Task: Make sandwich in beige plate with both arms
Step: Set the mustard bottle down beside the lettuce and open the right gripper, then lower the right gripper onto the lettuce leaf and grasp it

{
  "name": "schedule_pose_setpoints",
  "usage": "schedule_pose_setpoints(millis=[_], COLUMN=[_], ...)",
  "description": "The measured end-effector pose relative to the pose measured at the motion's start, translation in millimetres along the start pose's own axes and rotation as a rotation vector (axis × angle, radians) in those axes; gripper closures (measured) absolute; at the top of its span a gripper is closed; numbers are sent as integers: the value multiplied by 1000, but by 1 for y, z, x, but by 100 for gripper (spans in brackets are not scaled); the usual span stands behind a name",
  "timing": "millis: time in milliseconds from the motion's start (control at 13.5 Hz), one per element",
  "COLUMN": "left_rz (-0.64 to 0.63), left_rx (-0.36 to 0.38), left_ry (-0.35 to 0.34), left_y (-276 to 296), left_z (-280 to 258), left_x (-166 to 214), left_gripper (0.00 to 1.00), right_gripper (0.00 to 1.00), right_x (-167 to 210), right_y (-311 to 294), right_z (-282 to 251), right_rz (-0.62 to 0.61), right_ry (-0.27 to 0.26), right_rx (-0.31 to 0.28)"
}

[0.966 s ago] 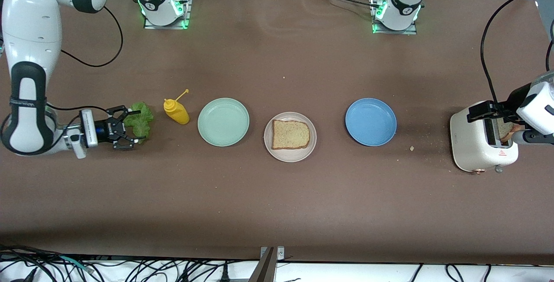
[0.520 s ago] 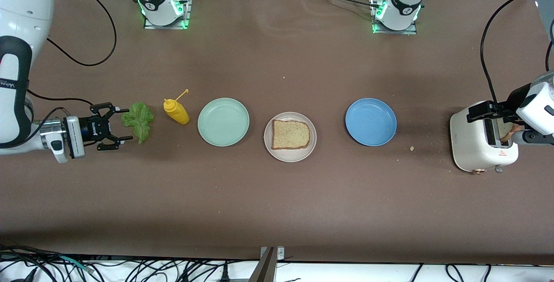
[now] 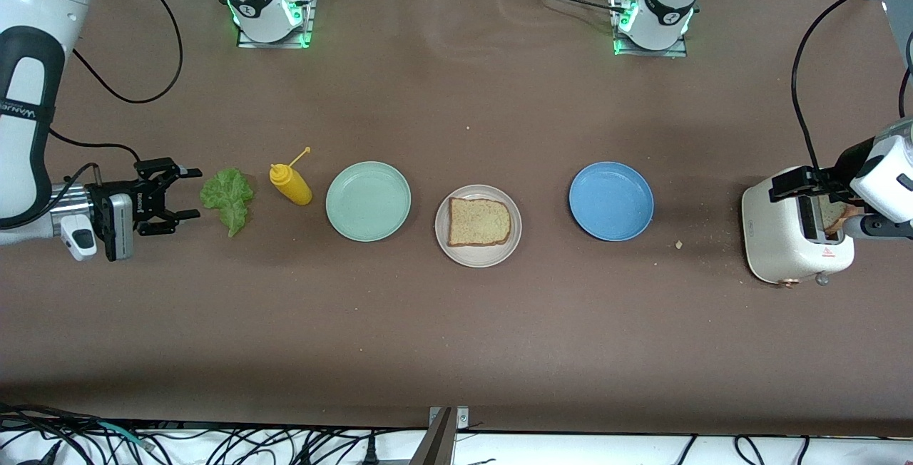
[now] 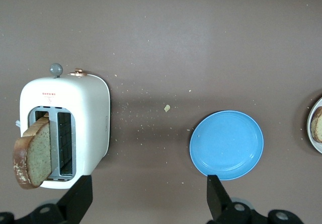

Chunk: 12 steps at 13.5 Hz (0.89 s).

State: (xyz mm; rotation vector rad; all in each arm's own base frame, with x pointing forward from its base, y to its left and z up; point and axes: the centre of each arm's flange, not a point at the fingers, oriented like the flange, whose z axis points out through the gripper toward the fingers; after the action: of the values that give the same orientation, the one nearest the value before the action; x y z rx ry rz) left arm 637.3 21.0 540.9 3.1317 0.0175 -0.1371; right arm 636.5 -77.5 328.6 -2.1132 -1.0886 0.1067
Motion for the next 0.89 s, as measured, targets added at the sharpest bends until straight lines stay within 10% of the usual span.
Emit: schedule_pose_setpoints(millis=[371, 891], left_rz=[0, 0], left_rx=[0, 0], left_ry=[0, -11], left_y=[0, 0], left_z=[0, 7], left_x=[0, 3], left_gripper=[0, 0], right_gripper=[0, 0], right_x=[16, 7], right_y=[-37, -39], right_z=[-23, 0], right_rz=[204, 437], right_ry=[-220, -388], right_rx=[-204, -450])
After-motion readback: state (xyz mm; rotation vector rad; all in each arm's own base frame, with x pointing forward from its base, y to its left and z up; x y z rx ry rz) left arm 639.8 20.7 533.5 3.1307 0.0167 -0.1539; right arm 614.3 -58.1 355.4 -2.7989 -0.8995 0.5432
